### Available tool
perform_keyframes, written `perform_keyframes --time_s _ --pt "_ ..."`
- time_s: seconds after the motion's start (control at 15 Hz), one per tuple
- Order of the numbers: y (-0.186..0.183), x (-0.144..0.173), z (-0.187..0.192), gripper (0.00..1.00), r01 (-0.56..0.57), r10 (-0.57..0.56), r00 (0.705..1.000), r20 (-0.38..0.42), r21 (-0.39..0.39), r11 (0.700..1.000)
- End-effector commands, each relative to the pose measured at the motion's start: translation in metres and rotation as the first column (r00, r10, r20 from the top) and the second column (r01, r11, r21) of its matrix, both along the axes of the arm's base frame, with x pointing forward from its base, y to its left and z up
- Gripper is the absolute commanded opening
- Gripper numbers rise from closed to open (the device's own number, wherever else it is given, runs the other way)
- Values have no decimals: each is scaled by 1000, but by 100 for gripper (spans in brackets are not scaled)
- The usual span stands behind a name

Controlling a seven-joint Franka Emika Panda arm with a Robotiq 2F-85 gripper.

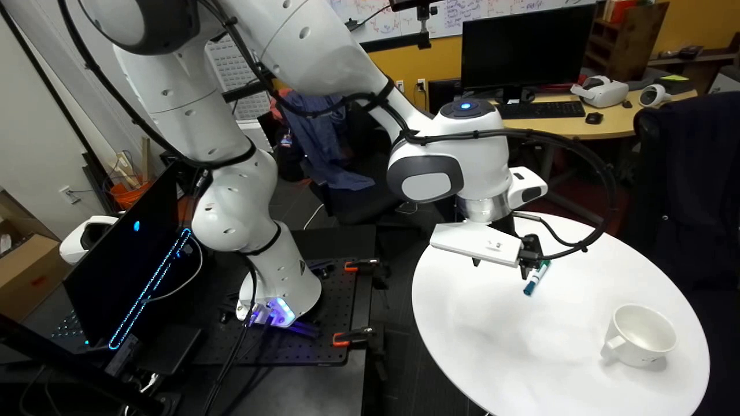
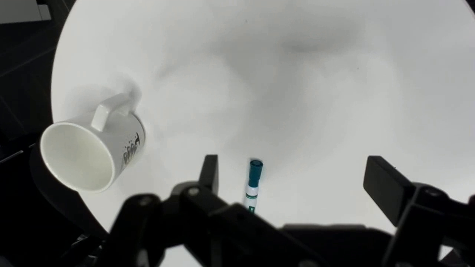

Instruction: Put the marker in the white cup

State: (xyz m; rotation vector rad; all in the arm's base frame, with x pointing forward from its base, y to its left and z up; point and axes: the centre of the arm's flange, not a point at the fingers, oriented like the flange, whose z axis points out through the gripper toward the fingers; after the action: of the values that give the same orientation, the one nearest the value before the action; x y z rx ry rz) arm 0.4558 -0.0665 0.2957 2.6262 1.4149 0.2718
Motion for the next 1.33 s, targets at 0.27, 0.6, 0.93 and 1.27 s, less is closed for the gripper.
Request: perform_keyframes --time_s 0.27,0.6,0.93,1.27 --pt "-2 2 1 100 3 -3 1000 3 -2 1000" --pt "8 27 -12 100 -13 13 1000 -1 30 999" --pt "30 57 -28 100 -49 50 999 -12 52 997" --pt "42 86 -54 100 -75 76 997 -27 41 996"
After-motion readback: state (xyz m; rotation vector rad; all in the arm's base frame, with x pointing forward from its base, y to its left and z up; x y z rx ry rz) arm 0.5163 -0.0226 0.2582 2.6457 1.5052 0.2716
